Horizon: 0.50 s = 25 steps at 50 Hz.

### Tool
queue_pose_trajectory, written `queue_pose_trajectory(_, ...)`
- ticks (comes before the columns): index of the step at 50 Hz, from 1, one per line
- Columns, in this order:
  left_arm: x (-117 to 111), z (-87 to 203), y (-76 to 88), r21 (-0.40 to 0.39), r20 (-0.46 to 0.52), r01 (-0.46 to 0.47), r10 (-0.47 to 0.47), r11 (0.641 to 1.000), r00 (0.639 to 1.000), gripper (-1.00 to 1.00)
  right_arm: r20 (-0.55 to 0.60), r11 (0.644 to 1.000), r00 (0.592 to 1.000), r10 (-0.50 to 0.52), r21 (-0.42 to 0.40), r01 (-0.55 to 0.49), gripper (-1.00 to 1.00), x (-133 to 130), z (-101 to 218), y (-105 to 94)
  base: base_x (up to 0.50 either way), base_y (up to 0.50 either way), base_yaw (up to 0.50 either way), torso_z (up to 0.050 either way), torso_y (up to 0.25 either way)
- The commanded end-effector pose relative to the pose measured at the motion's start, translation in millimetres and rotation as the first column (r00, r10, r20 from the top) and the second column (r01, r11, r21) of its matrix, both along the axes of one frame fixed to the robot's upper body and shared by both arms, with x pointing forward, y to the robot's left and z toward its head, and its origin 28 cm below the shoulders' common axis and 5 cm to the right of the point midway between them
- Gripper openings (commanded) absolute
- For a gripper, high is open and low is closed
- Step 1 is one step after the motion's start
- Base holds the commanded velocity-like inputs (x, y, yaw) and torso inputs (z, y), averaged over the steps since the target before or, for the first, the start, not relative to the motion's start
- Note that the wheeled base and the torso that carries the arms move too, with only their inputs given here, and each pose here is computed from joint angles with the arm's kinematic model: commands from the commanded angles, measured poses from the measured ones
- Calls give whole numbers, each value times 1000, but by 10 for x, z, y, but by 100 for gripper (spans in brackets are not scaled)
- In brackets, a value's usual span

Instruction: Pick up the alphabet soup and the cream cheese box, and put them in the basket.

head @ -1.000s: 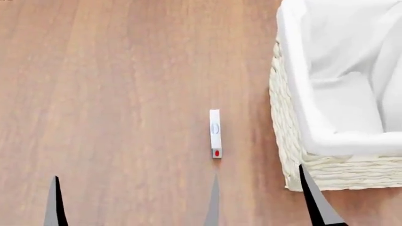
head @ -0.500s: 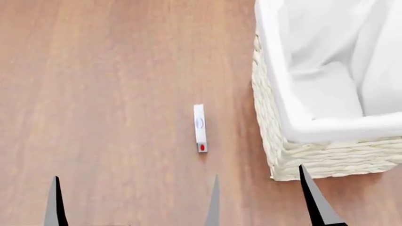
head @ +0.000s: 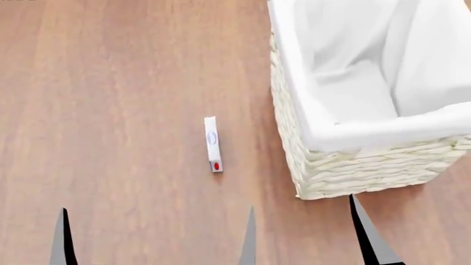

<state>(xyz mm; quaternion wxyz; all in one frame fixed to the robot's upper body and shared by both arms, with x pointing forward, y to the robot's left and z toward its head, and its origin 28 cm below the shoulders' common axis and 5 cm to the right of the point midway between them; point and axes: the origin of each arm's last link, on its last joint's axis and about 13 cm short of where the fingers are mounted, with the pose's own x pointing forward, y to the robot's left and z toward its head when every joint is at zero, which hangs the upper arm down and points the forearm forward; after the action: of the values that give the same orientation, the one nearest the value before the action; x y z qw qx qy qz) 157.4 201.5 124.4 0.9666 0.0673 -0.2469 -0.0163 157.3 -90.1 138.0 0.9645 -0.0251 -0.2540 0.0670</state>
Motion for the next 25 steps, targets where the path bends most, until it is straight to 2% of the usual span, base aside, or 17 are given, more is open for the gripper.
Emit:
queue_pose_trajectory(1, 3, -3, 0, -1, 0, 3, -3, 1000, 1000, 100, -1, 1000, 1000, -3, -2, 3, 100, 2, -4, 1, 0, 0, -207, 0, 0)
queue_pose_trajectory(25, 12, -2, -3, 1, 0, 0, 0, 1000, 1000, 100, -1, 1000, 1000, 0, -3, 0, 100, 14, -4, -3, 0, 0, -212, 0, 0)
